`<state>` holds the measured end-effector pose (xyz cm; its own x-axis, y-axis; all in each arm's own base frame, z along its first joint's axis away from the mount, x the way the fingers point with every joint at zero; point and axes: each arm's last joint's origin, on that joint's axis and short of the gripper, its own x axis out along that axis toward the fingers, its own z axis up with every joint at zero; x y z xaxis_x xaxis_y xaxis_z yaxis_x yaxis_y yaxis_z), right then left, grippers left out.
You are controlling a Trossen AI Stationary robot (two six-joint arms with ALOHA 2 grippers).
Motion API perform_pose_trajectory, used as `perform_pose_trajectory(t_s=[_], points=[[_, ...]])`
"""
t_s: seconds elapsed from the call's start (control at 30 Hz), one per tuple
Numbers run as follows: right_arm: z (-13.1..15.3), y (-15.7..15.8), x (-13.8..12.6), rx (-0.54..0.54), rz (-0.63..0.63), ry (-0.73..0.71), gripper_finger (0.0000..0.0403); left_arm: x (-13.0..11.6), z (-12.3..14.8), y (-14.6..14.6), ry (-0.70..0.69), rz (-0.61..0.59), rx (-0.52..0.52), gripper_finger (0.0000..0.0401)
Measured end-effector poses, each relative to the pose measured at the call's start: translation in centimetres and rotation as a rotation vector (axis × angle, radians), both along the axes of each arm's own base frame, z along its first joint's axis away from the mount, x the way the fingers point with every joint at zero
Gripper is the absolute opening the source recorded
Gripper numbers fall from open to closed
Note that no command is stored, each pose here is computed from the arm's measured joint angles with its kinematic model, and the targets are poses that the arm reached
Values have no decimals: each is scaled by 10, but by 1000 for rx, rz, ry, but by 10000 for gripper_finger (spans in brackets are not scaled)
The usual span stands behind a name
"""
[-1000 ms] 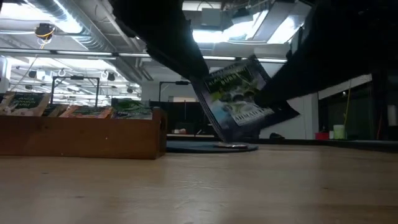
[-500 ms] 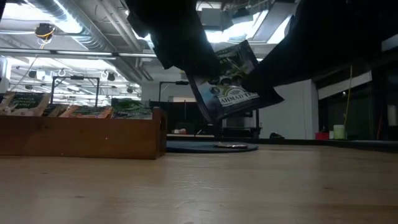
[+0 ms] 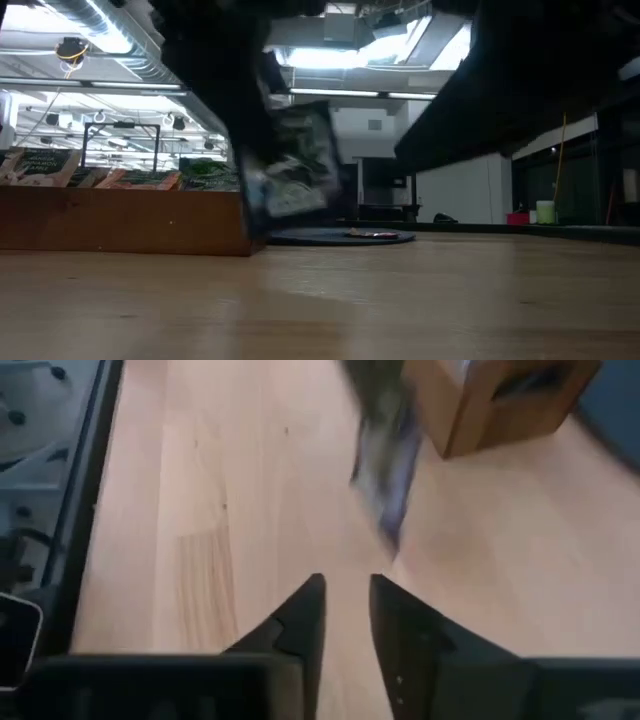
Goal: Pick & Place Tea
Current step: Put the purple tea bag into the right section of the wooden organizer
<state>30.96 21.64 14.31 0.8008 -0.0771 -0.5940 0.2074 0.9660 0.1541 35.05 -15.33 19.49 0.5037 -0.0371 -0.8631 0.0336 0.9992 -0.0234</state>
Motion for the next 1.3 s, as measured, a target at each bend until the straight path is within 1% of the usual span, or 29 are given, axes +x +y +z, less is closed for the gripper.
perform_pose_trajectory(t_s=[0.13,0.23,0.37,0.5,0.63,0.73,0.93,1.03,1.2,1.3], points=[[-2,-4,1,4,5,36,117,-16,19,7,31,20,71,3],[-2,-6,2,2,0,39,134,-32,41,10,24,21,95,3],[-2,-8,3,2,-5,39,142,-55,66,17,39,5,114,3],[-2,-9,4,2,-8,39,142,-70,79,29,75,28,172,3],[-2,-9,4,5,-10,35,142,-69,79,38,103,3,168,3],[-2,-9,4,4,-10,35,142,-63,74,44,126,-15,173,2],[-2,-9,4,4,-9,36,142,-55,67,58,164,21,177,2],[-2,-9,4,3,-9,37,142,-52,63,61,183,28,158,3],[-2,-9,4,3,-9,37,142,-56,40,67,227,34,152,3],[-2,-9,4,3,-9,37,142,-57,29,67,213,35,148,2]])
